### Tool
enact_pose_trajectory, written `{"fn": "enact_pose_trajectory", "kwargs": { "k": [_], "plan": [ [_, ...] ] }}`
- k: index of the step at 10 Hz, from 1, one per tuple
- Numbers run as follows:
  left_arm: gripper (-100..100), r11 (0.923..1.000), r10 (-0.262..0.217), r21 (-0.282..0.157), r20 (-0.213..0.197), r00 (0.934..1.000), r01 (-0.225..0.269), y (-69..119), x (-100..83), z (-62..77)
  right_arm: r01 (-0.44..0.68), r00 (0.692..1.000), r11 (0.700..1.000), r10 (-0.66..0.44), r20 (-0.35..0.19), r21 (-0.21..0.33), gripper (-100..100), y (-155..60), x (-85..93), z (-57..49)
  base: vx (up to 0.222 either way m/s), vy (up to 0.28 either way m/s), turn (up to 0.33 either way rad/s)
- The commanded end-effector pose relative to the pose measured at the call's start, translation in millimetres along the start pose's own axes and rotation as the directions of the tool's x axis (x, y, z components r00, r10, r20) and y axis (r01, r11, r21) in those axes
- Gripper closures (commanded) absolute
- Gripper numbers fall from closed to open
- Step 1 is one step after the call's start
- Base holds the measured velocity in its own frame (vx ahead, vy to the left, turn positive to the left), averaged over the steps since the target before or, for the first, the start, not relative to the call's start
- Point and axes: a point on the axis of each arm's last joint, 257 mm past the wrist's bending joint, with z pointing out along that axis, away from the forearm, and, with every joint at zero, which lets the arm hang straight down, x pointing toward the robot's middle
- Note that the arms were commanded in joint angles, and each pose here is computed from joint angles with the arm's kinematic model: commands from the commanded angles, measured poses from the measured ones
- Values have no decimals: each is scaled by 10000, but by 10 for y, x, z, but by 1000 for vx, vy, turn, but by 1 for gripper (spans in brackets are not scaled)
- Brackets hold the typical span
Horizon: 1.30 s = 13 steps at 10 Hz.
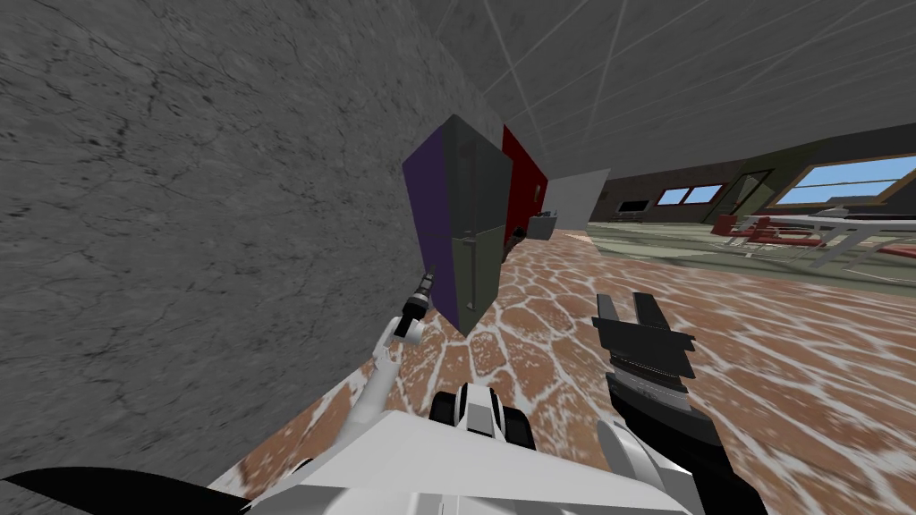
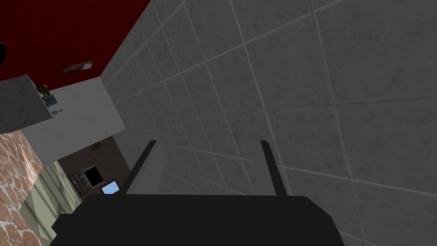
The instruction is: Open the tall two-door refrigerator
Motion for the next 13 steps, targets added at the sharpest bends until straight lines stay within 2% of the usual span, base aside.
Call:
{"fn": "enact_pose_trajectory", "kwargs": {
  "k": [1, 2, 3, 4, 5, 7, 8, 10, 11, 12, 13],
  "plan": [
    [-100, 9997, -3, -252, -126, 9999, 0, 44, 72, 196, 1, 10000, 10000, -1, 0, 0, 0, 0, 0, 0, 8, -41, -20],
    [-100, 9984, 10, -568, -225, 9997, -23, 142, 119, 267, 0, 10000, 10000, 0, 0, 0, 0, 0, 0, 0, 5, -59, -35],
    [-100, 9993, 4, -377, -199, 9998, -11, 50, 110, 329, 0, 10000, 10000, 0, 0, 0, 0, 0, 0, 0, 7, -41, -6],
    [-100, 9982, 15, -603, -287, 9996, -32, 99, 152, 433, 0, 10000, 10000, 0, 0, 0, 0, 0, 0, 0, 6, -38, -22],
    [-100, 9984, 14, -557, -280, 9996, -30, 77, 150, 447, 0, 10000, 10000, 0, 0, 0, 0, 0, 0, 0, 6, -33, -10],
    [-100, 9941, 35, -1084, -466, 9989, -86, 199, 240, 633, 0, 10000, 10000, 0, 0, 0, 0, 0, 0, 0, 7, -46, -25],
    [-100, 9956, 34, -938, -445, 9990, -76, 123, 232, 682, 0, 10000, 10000, 0, 0, 0, 0, 0, 0, 0, 4, -43, -10],
    [-100, 9888, 58, -1488, -629, 9980, -151, 242, 320, 853, 0, 10000, 10000, 0, 0, 0, 0, 0, 0, 0, 12, -53, -25],
    [-100, 9909, 59, -1337, -609, 9981, -140, 159, 313, 908, 0, 10000, 10000, 0, 0, 0, 0, 0, 0, 0, 8, -41, -11],
    [-100, 9866, 73, -1621, -700, 9975, -186, 219, 355, 985, 1, 10000, 10000, -1, 0, 0, 0, 0, 0, 0, 2, -39, -20],
    [-100, 9879, 74, -1538, -690, 9976, -180, 172, 351, 1016, 0, 10000, 10000, 0, 0, 0, 0, 0, 0, 0, 0, -32, -10]
  ]
}}
